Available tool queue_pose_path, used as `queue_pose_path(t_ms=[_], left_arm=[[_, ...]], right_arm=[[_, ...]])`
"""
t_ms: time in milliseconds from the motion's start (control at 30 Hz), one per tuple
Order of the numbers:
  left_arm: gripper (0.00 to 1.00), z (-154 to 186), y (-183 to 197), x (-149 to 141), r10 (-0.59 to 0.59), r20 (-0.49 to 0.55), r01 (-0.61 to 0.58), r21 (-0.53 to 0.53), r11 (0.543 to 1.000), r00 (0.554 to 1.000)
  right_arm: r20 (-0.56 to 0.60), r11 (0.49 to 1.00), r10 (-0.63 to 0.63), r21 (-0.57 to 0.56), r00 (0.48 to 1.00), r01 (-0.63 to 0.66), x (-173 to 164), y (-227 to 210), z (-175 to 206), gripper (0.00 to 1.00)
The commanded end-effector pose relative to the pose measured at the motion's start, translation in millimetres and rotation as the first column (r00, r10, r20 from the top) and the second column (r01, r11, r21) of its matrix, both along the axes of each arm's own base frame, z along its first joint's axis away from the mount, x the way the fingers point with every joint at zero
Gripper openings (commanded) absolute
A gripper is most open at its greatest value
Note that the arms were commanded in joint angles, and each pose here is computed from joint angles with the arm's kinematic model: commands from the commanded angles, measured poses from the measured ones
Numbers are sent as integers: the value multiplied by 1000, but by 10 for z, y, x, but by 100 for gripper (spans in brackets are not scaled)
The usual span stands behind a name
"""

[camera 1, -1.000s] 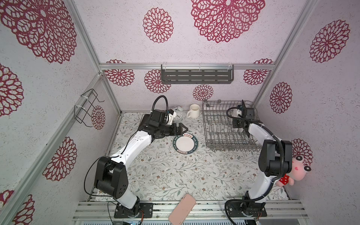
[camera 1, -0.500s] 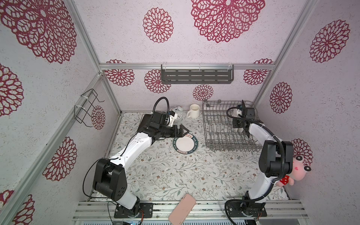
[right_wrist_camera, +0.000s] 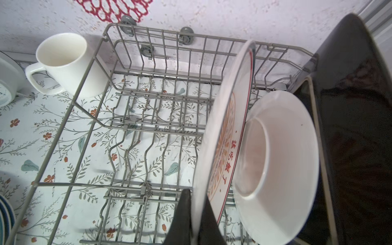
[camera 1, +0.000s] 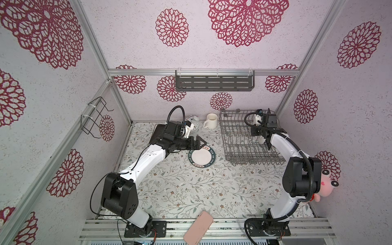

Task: Unload the plates from the dish rack
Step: Pick up the plate from the dish rack.

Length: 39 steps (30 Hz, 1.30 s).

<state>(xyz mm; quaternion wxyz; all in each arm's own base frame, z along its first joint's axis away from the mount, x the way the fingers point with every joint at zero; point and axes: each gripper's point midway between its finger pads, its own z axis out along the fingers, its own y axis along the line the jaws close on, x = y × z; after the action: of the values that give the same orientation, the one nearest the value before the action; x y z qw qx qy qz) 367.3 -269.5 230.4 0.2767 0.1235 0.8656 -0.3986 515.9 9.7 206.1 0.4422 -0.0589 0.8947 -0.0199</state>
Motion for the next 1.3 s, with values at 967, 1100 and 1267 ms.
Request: queue_pose_path(t_ms=[967, 1100, 1267], left_arm=[[97, 665, 269, -25, 61, 225, -65, 14, 998, 973], [97, 823, 341, -20, 90, 259, -89, -14, 996, 962], [97, 980, 470, 3, 141, 283, -127, -68, 990, 949]], right_arm=[[336, 891, 453, -155, 826, -426, -724, 1488, 1321, 0], [369, 853, 522, -215, 769, -476, -916, 1738, 1420, 0], [411, 801, 599, -301, 687, -518, -1171, 2051, 1558, 0]])
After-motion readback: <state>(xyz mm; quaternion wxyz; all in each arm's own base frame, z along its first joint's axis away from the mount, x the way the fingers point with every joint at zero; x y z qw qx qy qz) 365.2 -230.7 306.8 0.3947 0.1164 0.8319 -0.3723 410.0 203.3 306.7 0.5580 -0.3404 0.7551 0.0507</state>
